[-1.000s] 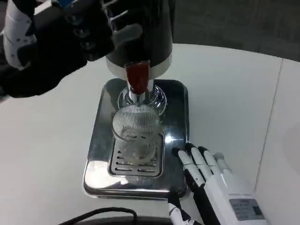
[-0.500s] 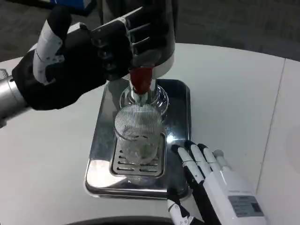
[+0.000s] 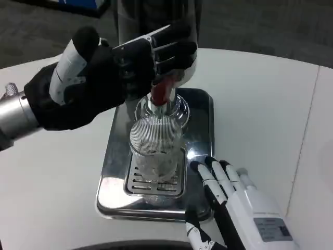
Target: Grasp the cup under the faucet to collect the drink, then remove the cup.
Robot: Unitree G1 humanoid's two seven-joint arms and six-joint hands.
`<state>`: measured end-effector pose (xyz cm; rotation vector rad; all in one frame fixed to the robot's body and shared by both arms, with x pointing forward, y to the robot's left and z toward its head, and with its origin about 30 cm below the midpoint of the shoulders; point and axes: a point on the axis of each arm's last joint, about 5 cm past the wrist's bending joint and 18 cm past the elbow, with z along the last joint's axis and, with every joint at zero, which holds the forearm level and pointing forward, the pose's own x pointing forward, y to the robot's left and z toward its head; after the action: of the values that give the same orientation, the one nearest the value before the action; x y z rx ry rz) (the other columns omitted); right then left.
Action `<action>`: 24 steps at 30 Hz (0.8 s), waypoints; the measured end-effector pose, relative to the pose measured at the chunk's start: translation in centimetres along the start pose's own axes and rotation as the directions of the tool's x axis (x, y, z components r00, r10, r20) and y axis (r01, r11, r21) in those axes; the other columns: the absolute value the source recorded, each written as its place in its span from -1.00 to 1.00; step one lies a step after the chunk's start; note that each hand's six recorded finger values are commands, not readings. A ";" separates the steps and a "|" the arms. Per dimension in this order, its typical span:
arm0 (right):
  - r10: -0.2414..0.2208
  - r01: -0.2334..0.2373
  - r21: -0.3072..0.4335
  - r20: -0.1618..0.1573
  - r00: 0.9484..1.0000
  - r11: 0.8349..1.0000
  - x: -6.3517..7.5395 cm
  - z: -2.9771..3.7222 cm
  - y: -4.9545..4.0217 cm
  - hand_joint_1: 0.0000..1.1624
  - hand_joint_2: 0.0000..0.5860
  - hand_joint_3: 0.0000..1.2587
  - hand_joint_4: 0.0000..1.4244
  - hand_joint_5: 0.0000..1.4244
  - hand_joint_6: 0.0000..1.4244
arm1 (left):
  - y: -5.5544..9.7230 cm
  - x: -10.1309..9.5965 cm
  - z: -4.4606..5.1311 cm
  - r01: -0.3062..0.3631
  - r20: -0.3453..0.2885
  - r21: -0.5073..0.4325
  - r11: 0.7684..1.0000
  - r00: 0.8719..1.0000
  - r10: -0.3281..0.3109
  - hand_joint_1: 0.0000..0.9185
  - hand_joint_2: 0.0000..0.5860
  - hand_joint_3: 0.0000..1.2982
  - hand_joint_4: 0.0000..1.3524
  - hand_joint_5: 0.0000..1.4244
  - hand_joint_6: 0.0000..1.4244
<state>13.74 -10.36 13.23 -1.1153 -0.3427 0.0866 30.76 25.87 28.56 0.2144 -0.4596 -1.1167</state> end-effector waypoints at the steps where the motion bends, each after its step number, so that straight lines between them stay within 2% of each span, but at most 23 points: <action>1: 0.000 0.000 0.000 0.000 1.000 1.000 0.0 0.00 0.00 -0.56 0.90 -0.88 -1.00 -0.99 -0.97 | -0.1 0.0 -0.04 0.003 -0.002 0.006 1.000 1.000 -0.003 -1.00 -0.78 -1.00 -1.00 -0.99 -1.00; 8: 0.003 -0.003 0.001 -0.003 1.000 1.000 -0.1 -0.02 0.03 -0.55 0.90 -0.88 -1.00 -0.99 -0.96 | -0.2 0.1 0.39 -0.001 -0.022 0.074 0.997 1.000 0.003 -1.00 -0.78 -1.00 -1.00 -0.99 -1.00; 15: 0.006 -0.006 0.002 -0.006 1.000 1.000 -0.2 -0.03 0.07 -0.55 0.90 -0.88 -1.00 -0.99 -0.96 | -0.6 0.0 1.60 0.022 -0.063 0.204 0.979 0.998 -0.009 -1.00 -0.78 -1.00 -1.00 -0.97 -1.00; 18: 0.006 -0.006 0.001 -0.006 1.000 1.000 -0.2 -0.03 0.06 -0.55 0.90 -0.88 -1.00 -0.99 -0.96 | -1.0 -0.1 2.24 0.028 -0.087 0.302 0.953 0.996 -0.001 -1.00 -0.78 -0.99 -1.00 -0.97 -1.00; 22: 0.006 -0.006 0.001 -0.006 1.000 1.000 -0.2 -0.03 0.05 -0.55 0.90 -0.88 -1.00 -0.99 -0.96 | -1.7 -0.4 3.11 0.043 -0.125 0.430 0.902 0.992 0.012 -1.00 -0.78 -0.98 -1.00 -0.96 -1.00; 24: 0.006 -0.006 0.002 -0.006 1.000 1.000 -0.2 -0.02 0.05 -0.55 0.90 -0.88 -1.00 -0.99 -0.96 | -1.9 -0.4 3.12 0.046 -0.125 0.444 0.895 0.992 0.011 -1.00 -0.78 -0.98 -1.00 -0.96 -1.00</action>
<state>13.58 -10.39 13.13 -1.1146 -0.3344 0.0887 27.66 25.64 30.49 0.6904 -0.6001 -0.9958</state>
